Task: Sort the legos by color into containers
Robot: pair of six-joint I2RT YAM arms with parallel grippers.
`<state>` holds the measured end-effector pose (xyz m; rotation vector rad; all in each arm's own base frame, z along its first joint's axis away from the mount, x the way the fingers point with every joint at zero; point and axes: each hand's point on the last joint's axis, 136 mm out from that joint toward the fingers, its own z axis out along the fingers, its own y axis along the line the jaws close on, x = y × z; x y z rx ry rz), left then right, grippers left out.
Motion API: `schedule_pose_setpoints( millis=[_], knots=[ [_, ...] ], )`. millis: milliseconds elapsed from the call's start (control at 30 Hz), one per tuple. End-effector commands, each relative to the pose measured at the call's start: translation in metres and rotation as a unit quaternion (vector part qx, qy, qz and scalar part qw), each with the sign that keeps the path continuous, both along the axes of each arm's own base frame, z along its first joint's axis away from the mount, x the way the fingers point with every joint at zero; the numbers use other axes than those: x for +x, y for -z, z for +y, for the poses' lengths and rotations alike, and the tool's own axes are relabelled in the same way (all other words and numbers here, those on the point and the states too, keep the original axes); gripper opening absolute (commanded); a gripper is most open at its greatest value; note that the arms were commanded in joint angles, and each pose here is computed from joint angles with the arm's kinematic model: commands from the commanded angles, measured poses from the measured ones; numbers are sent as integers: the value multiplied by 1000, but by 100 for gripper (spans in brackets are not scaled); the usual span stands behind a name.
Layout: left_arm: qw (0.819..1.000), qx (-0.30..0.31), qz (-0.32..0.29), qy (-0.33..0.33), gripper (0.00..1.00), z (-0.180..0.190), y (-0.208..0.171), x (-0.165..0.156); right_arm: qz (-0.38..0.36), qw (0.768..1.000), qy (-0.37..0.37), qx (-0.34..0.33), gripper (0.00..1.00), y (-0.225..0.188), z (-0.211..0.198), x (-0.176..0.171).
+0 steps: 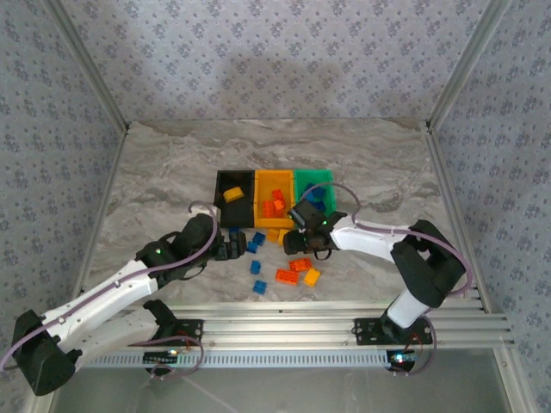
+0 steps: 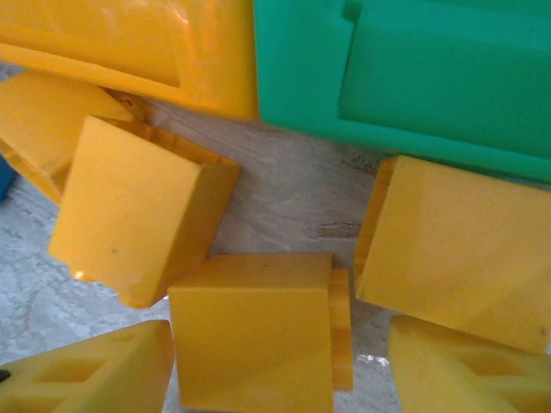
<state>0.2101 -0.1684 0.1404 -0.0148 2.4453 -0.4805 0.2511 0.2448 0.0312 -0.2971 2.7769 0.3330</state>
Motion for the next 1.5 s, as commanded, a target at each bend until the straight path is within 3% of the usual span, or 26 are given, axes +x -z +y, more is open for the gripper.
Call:
schedule_pose_setpoints(
  millis=[0,267,500,667,833,1167,1267,1367,1467],
  knots=[
    [1000,10,2,-16,100,9,2,0,-2,1000,-2,-12,64,4,-1,7],
    [1000,8,0,-18,99,10,-2,1,-3,1000,-10,-4,42,-3,-2,1],
    [999,31,-2,-43,100,25,1,0,-31,999,-31,31,37,-57,-3,-13],
    [996,46,-4,-70,99,40,7,-2,-64,991,-87,84,37,-111,41,-4],
    [994,49,-2,-94,99,53,11,-6,-95,981,-127,114,38,-146,107,34],
    [993,41,6,-107,99,67,19,-20,-75,978,-149,128,44,-122,193,100],
    [993,42,5,-110,99,70,19,-20,-74,977,-142,139,54,-117,204,117],
    [992,44,5,-114,100,71,19,-18,-82,975,-135,154,72,-123,210,130],
    [991,52,8,-120,99,73,20,-16,-92,973,-132,166,77,-137,208,134]
  ],
)
